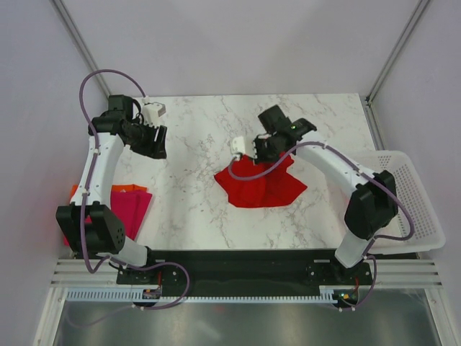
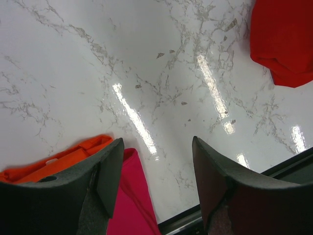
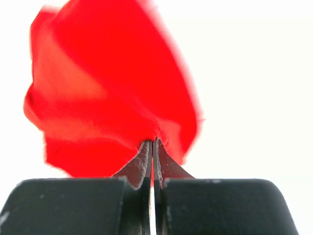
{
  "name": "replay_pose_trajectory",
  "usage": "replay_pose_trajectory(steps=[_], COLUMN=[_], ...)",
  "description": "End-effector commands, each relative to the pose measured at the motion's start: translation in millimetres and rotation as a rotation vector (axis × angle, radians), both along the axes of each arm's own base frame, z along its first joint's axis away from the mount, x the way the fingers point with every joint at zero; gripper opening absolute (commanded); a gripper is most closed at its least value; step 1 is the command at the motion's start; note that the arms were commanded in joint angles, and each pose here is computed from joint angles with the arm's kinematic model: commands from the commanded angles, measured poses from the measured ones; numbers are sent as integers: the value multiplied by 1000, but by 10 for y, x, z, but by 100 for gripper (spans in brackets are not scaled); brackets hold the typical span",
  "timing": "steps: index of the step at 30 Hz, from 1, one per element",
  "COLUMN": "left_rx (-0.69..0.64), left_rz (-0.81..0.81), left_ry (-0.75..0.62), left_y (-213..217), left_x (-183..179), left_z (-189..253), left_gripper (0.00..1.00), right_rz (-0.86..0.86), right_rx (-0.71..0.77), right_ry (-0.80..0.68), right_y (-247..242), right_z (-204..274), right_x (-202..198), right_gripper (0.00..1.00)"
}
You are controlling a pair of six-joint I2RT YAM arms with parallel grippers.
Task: Fold and stack the t-shirts
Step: Flatten the tshirt out
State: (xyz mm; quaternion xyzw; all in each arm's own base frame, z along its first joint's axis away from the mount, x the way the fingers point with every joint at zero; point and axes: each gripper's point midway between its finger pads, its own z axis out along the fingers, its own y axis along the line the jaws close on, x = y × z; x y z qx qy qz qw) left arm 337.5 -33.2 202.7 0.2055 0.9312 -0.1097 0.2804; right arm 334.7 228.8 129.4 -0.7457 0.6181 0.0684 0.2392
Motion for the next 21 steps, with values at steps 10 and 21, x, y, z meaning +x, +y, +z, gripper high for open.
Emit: replay_pose_trajectory(steps=[10,21], left_rx=[183,28], left_rz=[81,-466], left_ry=[-205,-5], left_y=[298,-1581], left_x=[483,-174], left_z=[567,-210], left_gripper=[63,61], right_rz=[-228,-618], right_rx=[620,419], right_ry=[-704,-768], right_y=[586,136], right_z=[3455,2364], right_x=[977,2270], right_gripper=[0,0])
